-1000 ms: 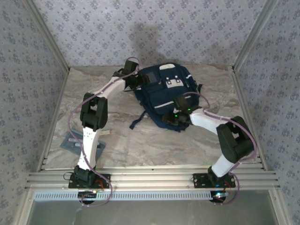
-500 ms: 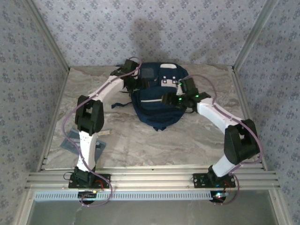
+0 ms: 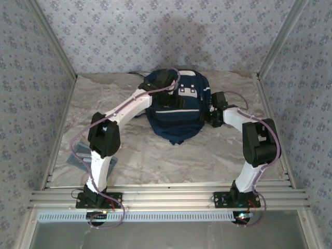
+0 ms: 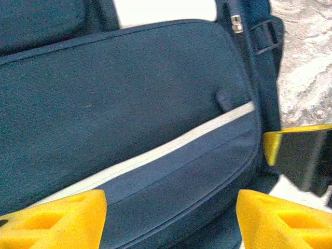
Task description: Pack the student bag
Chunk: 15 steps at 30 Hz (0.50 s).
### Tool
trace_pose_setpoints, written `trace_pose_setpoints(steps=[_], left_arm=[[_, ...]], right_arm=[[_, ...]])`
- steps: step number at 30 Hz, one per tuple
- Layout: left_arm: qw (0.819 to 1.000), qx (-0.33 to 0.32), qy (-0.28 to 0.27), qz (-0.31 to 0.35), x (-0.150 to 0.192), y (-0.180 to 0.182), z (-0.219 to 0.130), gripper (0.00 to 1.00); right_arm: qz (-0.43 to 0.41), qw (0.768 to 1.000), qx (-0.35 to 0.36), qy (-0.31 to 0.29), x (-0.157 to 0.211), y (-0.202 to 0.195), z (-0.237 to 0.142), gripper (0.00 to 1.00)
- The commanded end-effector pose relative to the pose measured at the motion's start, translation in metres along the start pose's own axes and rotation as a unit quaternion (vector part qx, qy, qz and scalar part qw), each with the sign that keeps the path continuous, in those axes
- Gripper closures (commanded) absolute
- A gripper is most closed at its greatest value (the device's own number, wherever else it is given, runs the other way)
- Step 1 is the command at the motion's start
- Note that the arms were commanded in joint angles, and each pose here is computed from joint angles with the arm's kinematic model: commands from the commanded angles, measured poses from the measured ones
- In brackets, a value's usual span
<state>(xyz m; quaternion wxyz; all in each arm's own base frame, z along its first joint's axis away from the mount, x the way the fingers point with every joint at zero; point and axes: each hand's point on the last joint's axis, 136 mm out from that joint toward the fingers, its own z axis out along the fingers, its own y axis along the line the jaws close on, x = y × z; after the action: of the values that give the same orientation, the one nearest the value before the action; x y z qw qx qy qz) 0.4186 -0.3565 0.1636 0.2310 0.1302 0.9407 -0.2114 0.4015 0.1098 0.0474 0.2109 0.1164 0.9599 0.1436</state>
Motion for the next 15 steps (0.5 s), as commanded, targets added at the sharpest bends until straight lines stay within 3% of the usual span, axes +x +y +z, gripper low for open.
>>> trace_pose_setpoints(steps=[1, 5, 9, 15], left_arm=[[0.999, -0.021, 0.009, 0.022, 0.0, 0.003, 0.006, 0.33], [0.999, -0.033, 0.018, 0.039, 0.002, 0.002, 0.015, 0.33], [0.997, -0.052, 0.025, 0.057, 0.005, 0.005, 0.021, 0.33], [0.994, -0.084, 0.032, 0.068, 0.012, 0.022, 0.033, 0.33]], right_arm=[[-0.009, 0.999, -0.034, 0.028, 0.027, 0.025, 0.001, 0.73], [-0.011, 0.991, -0.122, 0.053, 0.059, 0.072, -0.013, 0.71], [-0.028, 0.994, -0.096, 0.046, 0.066, 0.067, -0.035, 0.6], [-0.027, 0.998, -0.057, -0.012, 0.03, 0.041, -0.066, 0.57]])
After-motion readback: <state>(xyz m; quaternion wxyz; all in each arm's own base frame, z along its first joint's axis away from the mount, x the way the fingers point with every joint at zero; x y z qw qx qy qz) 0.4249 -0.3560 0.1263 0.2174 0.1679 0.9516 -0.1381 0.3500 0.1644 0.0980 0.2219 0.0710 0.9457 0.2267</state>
